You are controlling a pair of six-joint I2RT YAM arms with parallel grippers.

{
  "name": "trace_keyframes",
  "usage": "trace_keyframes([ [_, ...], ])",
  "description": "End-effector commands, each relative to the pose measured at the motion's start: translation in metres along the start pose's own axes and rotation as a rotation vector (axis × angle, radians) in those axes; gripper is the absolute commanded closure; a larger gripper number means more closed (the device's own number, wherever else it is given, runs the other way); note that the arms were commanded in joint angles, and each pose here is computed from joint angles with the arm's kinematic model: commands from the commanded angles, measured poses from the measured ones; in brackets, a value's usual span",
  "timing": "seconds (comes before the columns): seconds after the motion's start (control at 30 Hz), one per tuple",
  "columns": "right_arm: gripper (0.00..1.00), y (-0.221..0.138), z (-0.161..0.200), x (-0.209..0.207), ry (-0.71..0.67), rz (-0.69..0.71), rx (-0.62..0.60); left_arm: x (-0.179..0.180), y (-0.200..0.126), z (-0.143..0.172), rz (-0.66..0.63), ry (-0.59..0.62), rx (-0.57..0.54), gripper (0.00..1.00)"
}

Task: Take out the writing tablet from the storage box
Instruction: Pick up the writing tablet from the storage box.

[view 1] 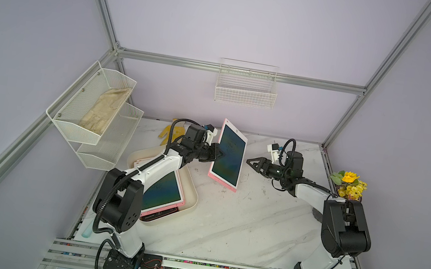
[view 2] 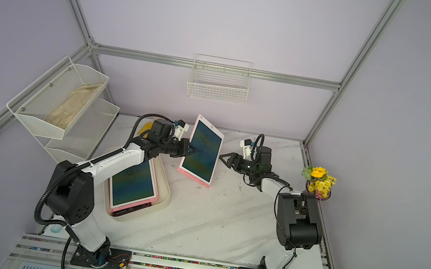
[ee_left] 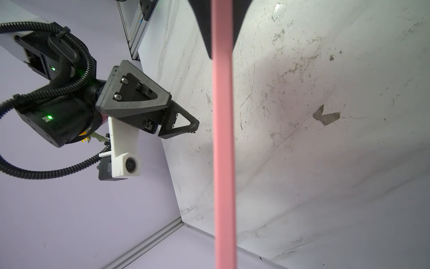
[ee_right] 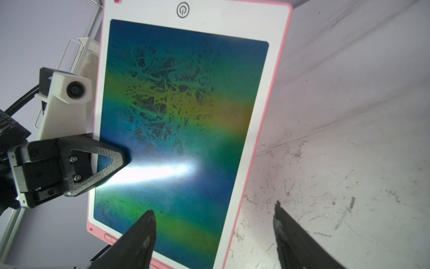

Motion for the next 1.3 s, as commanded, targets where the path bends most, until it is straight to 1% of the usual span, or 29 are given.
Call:
trace_keyframes([
  [0.0,0.18,0.001,0.002,0.000,0.002,-0.055,-0.001,-0.027,-0.021,-0.010,0.178,0.098,-0.083,0.98],
  [0.13,0.18,0.003,0.006,-0.003,0.013,-0.066,0.011,-0.024,-0.018,-0.006,0.222,0.101,-0.058,0.98],
  [0.37,0.18,0.004,0.007,-0.001,0.009,-0.079,0.017,-0.019,-0.014,-0.005,0.303,0.086,-0.059,0.98],
  [0.43,0.18,0.004,0.006,-0.002,0.007,-0.083,0.017,-0.017,-0.014,-0.005,0.345,0.074,-0.067,0.97],
  [0.53,0.19,0.004,0.006,0.000,0.001,-0.094,0.018,-0.012,-0.012,-0.004,0.378,0.055,-0.074,0.96],
  [0.67,0.21,0.004,0.006,0.003,-0.014,-0.129,0.018,-0.007,-0.004,-0.002,0.415,0.047,-0.053,0.96],
  [0.9,0.28,0.004,0.004,0.012,-0.032,-0.182,0.027,0.002,0.007,0.000,0.409,0.027,-0.032,0.94],
  [1.0,0.32,0.005,0.003,0.016,-0.039,-0.206,0.033,0.009,0.012,0.003,0.395,0.016,-0.020,0.91],
  [1.07,0.33,0.005,0.002,0.017,-0.040,-0.222,0.032,0.015,0.017,0.006,0.378,0.002,-0.011,0.85],
  [1.13,0.36,0.007,0.003,0.016,-0.038,-0.233,0.038,0.019,0.020,0.008,0.368,-0.009,-0.004,0.82],
  [1.27,0.42,0.007,0.004,0.014,-0.039,-0.239,0.043,0.027,0.028,0.011,0.353,-0.025,0.009,0.81],
])
Point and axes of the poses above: each gripper's point midway between its finger pads, its own y axis out along the fingers, its own x axis along the line the jaws close on, z = x × y, the point moved 10 cm from there along -y, back along the fingers, and after that the axes turned 2 degrees about -y, right-handed, at the moved point
